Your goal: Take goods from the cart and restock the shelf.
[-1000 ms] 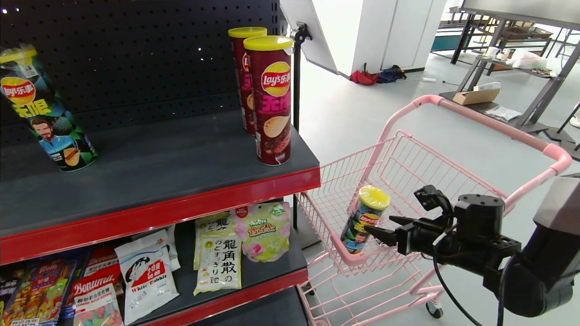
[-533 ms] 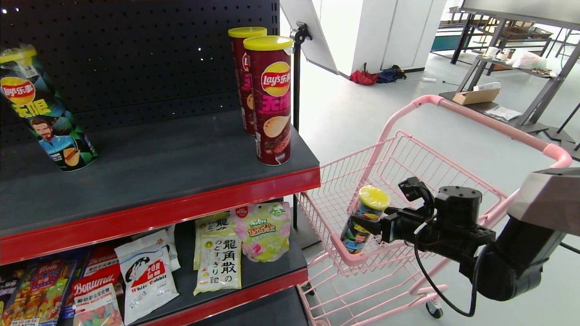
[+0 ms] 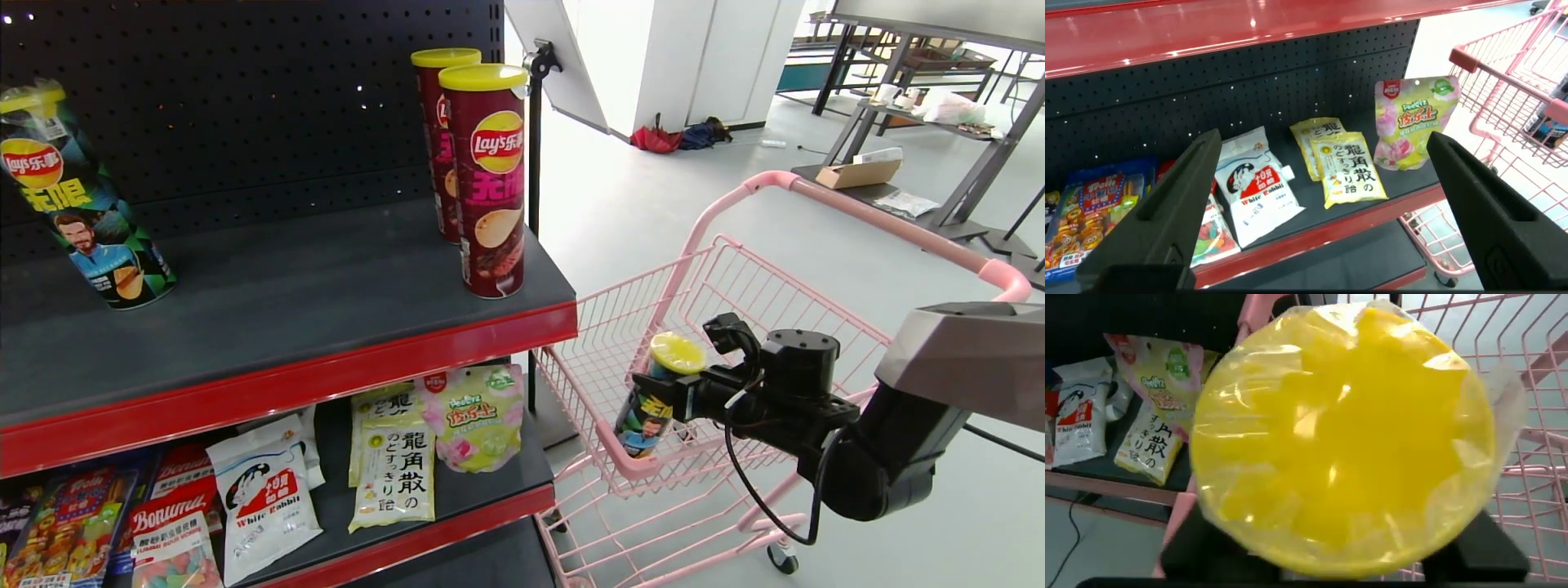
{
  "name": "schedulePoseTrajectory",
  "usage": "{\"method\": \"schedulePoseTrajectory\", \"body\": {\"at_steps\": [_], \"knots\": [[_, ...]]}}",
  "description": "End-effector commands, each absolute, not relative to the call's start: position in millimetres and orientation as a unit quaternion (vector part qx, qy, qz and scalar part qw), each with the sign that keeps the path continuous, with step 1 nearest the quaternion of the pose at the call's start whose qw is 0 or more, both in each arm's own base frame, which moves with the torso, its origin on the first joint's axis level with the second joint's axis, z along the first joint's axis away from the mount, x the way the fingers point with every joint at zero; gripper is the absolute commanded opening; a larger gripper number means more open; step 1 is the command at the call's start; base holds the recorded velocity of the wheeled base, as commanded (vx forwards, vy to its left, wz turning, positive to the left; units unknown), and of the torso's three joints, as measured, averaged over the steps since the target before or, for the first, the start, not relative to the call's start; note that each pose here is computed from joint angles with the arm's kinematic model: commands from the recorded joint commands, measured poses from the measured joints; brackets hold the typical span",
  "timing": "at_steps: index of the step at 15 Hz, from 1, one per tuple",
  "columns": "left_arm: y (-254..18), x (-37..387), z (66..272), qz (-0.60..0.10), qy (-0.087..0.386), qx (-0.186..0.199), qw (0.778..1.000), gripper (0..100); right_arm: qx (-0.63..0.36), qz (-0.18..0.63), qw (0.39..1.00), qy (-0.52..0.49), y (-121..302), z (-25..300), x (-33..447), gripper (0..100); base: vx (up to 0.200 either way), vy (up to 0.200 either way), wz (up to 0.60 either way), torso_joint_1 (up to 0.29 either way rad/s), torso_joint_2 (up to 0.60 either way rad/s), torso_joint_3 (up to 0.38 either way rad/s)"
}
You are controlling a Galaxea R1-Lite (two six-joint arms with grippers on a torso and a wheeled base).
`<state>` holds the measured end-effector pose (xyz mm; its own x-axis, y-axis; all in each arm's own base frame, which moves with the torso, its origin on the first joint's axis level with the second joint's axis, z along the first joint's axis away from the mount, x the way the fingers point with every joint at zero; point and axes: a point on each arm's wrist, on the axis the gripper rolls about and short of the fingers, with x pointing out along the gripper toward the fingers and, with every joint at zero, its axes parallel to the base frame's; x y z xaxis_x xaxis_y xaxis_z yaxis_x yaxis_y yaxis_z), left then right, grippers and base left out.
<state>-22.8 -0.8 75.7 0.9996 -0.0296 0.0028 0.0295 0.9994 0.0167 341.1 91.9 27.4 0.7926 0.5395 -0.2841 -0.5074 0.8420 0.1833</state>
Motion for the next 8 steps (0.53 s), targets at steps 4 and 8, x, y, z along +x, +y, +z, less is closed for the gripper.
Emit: {"method": "schedulePoseTrajectory", "body": {"at_steps": [4,8], "knots": [[-0.7,-22.8,75.8,-0.012,-0.002,0.008,1.000,100,0.040,0.261,0.955,0.137,94.2,48.0,338.5,0,0.000,0.000,0.00,0.000,0.00,0.000],[-0.7,-22.8,75.8,-0.012,-0.002,0.008,1.000,100,0.037,0.244,0.966,0.075,90.4,136.9,325.5,0,0.000,0.000,0.00,0.000,0.00,0.000]]}}
